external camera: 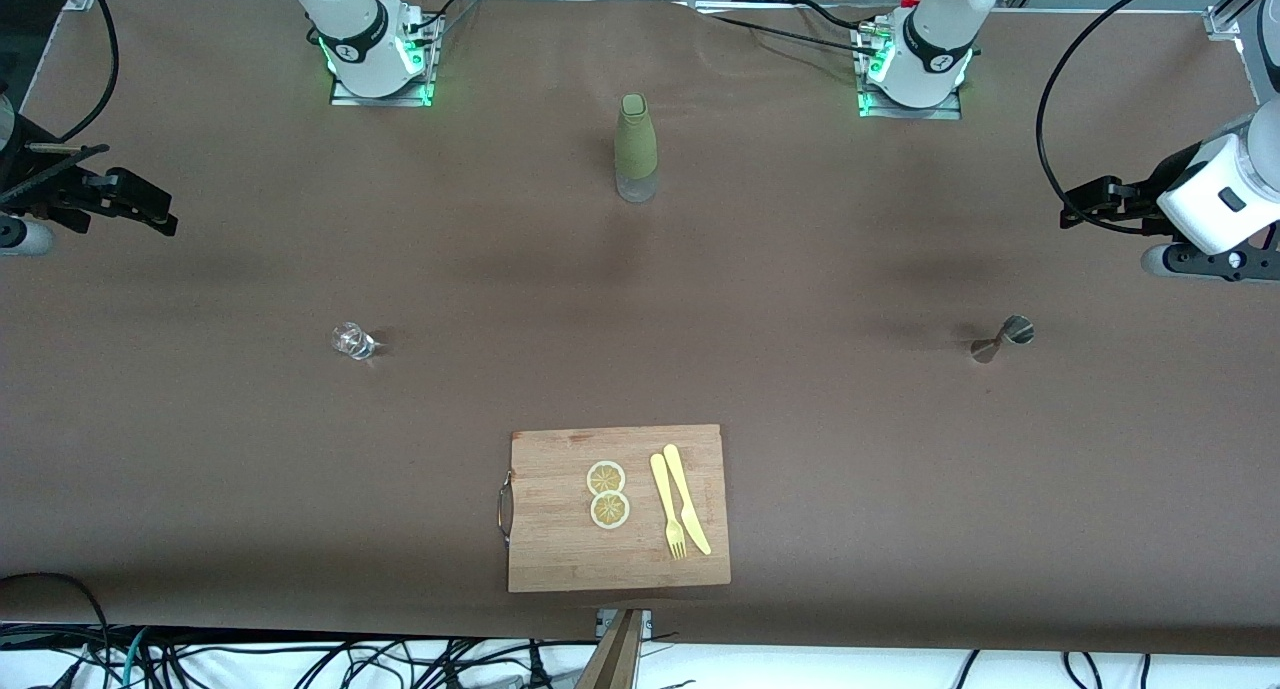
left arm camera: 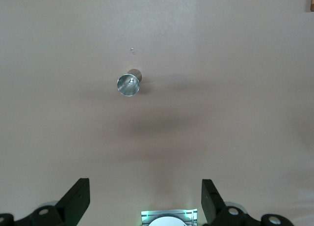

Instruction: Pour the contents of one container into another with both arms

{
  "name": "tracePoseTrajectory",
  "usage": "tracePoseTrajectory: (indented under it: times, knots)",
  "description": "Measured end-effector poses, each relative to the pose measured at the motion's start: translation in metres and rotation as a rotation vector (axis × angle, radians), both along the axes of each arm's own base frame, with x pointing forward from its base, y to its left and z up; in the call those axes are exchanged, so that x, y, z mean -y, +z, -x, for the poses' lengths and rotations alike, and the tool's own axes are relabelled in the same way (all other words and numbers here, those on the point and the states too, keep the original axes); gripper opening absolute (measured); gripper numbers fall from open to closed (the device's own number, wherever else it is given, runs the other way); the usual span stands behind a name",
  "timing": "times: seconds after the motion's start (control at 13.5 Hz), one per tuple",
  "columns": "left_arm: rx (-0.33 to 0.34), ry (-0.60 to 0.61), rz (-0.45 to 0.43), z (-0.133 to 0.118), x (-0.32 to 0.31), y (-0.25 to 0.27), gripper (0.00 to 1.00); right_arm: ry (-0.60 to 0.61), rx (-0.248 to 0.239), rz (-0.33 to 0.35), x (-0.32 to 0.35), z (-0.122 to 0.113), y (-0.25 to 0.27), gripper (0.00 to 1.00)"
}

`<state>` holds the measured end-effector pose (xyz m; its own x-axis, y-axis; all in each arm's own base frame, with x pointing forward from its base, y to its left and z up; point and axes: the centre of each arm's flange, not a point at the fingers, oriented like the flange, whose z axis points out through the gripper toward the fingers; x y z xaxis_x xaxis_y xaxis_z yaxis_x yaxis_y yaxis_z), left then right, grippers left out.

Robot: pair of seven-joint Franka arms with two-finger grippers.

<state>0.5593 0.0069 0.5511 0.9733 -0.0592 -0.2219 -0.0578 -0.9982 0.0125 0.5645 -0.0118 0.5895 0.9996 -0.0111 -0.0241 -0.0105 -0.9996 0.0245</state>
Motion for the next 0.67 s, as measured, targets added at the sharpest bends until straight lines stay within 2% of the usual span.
tracePoseTrajectory:
  times: [0.67]
  knots:
    - [0.001, -0.004, 0.000, -0.0004, 0.0020, -0.0002, 1.00, 0.000, 0.000, 0.000, 0.0000, -0.0001, -0.0001, 1.00]
